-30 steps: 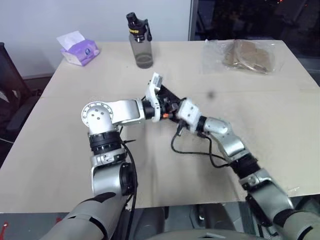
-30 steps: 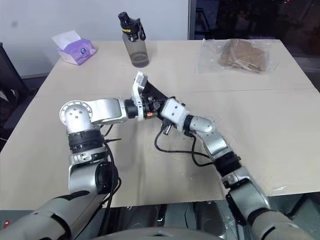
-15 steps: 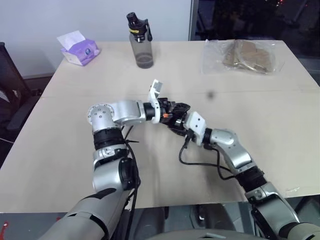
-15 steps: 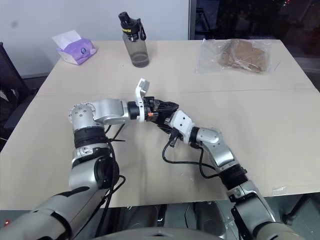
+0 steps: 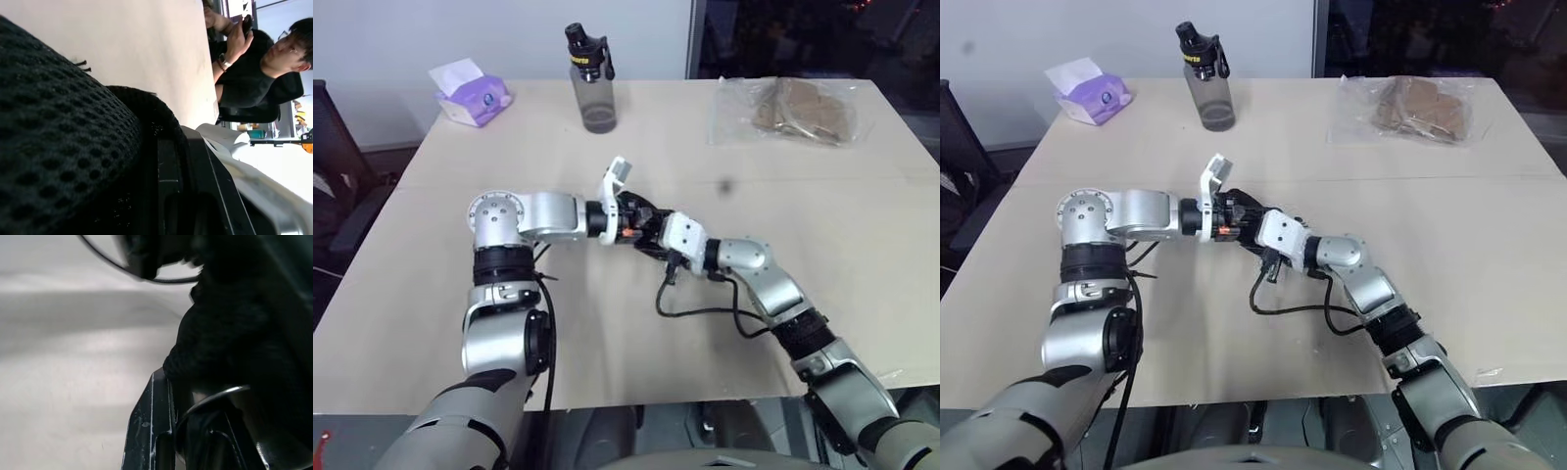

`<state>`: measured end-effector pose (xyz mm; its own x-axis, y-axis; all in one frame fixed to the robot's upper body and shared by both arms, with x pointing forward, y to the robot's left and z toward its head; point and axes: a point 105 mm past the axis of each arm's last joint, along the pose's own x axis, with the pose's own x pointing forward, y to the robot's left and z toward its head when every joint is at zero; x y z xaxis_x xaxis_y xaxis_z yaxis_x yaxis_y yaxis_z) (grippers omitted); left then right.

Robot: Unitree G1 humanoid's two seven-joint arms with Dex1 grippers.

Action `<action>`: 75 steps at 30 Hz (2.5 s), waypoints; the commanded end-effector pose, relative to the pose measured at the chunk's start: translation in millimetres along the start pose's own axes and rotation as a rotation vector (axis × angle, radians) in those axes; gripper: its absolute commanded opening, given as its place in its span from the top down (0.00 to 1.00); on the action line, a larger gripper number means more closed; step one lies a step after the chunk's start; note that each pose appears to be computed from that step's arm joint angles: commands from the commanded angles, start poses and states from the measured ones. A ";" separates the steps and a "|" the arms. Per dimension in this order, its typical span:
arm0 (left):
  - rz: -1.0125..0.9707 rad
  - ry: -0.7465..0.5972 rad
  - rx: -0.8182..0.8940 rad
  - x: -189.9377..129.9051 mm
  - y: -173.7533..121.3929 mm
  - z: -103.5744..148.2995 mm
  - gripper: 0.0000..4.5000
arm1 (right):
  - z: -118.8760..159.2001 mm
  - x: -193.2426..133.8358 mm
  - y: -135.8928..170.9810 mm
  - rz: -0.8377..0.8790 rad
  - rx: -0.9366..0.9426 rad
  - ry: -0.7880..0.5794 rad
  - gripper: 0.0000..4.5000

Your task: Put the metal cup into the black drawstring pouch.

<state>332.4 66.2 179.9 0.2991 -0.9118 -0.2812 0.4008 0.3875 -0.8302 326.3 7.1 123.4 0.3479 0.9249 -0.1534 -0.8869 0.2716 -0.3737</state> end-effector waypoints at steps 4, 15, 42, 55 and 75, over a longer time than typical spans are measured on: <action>-0.113 -0.042 0.037 -5.4 -17.6 5.7 1.00 | 34.7 -33.5 2.7 0.008 -0.038 -0.010 0.46; -0.095 -0.105 0.086 -17.5 -13.4 18.1 1.00 | 84.1 -97.5 1.1 -0.088 0.034 -0.073 0.34; -0.224 -0.117 0.100 -42.8 -35.6 30.0 1.00 | -24.2 -37.1 -44.5 -0.449 0.068 0.119 0.01; -0.117 -0.200 0.129 -42.5 -16.7 22.2 1.00 | 31.1 -112.8 -94.4 -0.601 -0.154 0.172 1.00; -0.070 -0.336 0.299 -31.6 -21.9 37.4 1.00 | 19.3 -93.8 -31.0 -0.341 0.233 0.130 0.54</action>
<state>350.7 92.2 203.3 0.5253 -0.8474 -0.0777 0.5978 0.4325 -0.6749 318.5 -88.7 158.4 0.6515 0.7266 -0.2182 -0.7586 0.6191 -0.2031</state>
